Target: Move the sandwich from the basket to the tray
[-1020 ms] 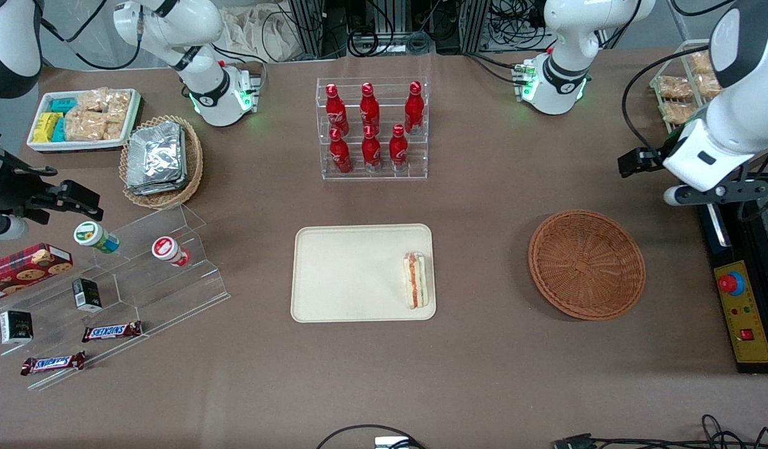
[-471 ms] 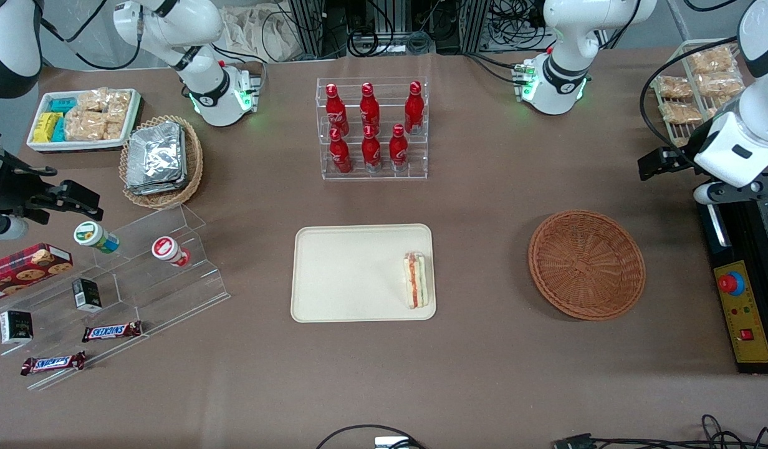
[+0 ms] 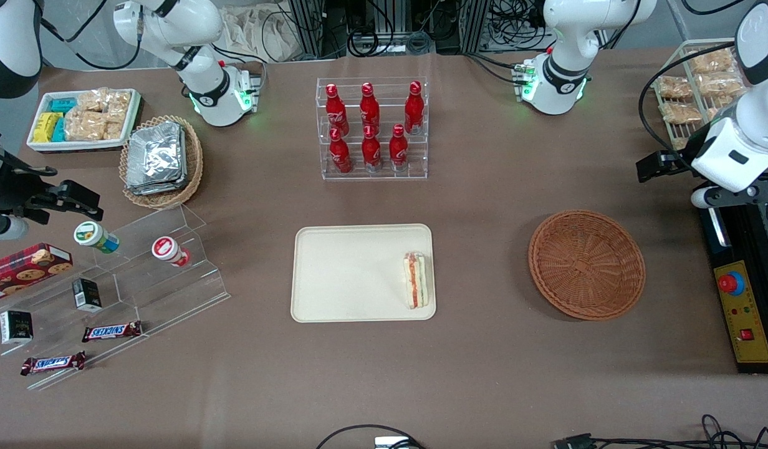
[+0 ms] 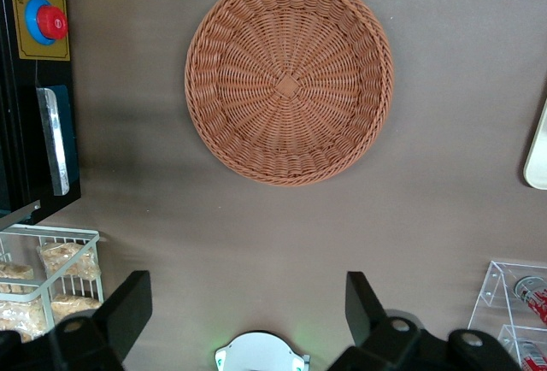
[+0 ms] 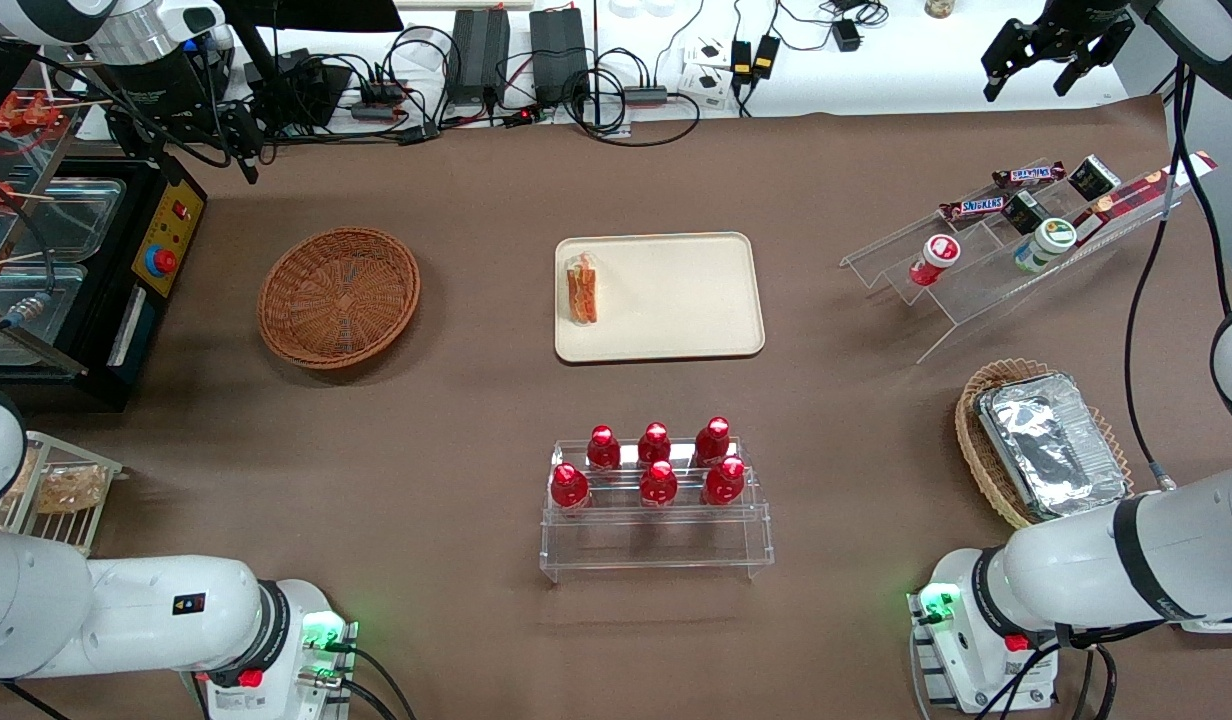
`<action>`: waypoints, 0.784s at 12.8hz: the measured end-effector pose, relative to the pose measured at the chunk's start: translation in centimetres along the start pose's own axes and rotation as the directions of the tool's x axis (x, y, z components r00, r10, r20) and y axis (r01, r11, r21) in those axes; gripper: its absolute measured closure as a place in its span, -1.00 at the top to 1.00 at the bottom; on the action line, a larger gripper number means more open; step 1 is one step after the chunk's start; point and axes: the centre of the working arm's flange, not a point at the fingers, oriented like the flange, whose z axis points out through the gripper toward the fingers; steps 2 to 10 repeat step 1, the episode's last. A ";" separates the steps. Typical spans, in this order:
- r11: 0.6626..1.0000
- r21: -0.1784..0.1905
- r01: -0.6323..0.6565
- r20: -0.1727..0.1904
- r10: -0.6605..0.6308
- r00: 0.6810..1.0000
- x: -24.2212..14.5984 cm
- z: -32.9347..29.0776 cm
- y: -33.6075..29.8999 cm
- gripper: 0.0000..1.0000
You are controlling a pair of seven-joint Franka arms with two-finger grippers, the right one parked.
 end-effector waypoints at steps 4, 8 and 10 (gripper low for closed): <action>1.000 0.000 0.000 0.000 0.000 1.000 0.0 0.0 0.0 1.00; 1.000 0.000 0.000 0.000 0.000 1.000 0.0 0.0 0.0 1.00; 1.000 0.000 0.000 0.000 0.000 1.000 0.0 0.0 0.0 1.00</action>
